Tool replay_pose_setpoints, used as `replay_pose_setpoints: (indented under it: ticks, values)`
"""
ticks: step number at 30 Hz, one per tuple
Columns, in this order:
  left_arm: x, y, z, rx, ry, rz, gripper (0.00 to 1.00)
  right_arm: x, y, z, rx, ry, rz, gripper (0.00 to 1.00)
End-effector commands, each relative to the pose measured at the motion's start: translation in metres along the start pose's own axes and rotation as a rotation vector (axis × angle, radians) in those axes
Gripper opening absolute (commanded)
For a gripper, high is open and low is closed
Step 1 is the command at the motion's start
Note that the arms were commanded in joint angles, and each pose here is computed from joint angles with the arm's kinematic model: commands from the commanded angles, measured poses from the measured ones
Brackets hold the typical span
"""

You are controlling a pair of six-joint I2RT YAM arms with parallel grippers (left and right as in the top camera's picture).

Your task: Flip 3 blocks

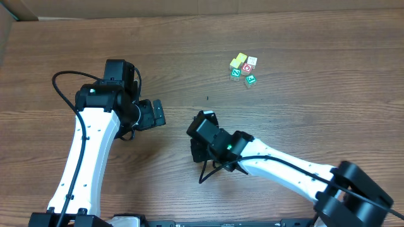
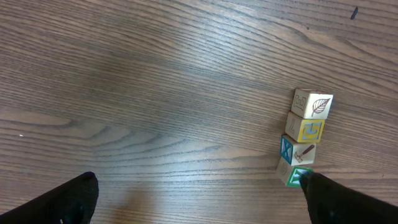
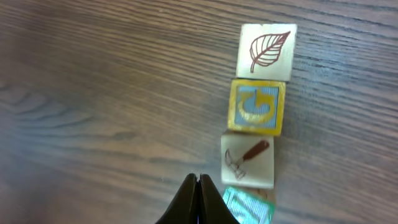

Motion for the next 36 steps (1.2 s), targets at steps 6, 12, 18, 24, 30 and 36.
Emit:
replay_pose_setpoints:
  ticks: [6,12,18,24,30,36]
  values:
    - [0.001,0.0,0.002,0.01,0.011,-0.001,1.0,0.005,0.015,0.013,0.002,-0.031,-0.049,0.04]
    - [0.001,0.0,0.002,0.01,0.01,-0.002,1.0,0.006,0.014,0.016,-0.011,-0.046,-0.083,0.04]
    - [0.001,0.0,0.002,0.01,0.011,-0.001,1.0,0.003,0.014,0.018,-0.024,-0.063,-0.097,0.04]
    - [0.001,0.0,0.002,0.01,0.01,-0.001,1.0,0.0,0.021,0.014,-0.048,-0.07,-0.094,0.04]
    - [0.001,0.0,0.002,0.01,0.011,-0.001,0.99,-0.002,0.025,0.011,-0.059,-0.072,-0.088,0.04]
    - [0.001,0.0,0.002,0.01,0.01,-0.001,1.0,-0.001,0.027,0.008,-0.075,-0.072,-0.096,0.04]
Point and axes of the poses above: each gripper's point midway between its finger pads, its own y axis out along the fingers, its own z axis along the line the jaws close on, x = y × z, the point moved 1 cm from there along -y, back along the fingers, and after that the axes turned 7 degrees about y, right-handed, at the moved point
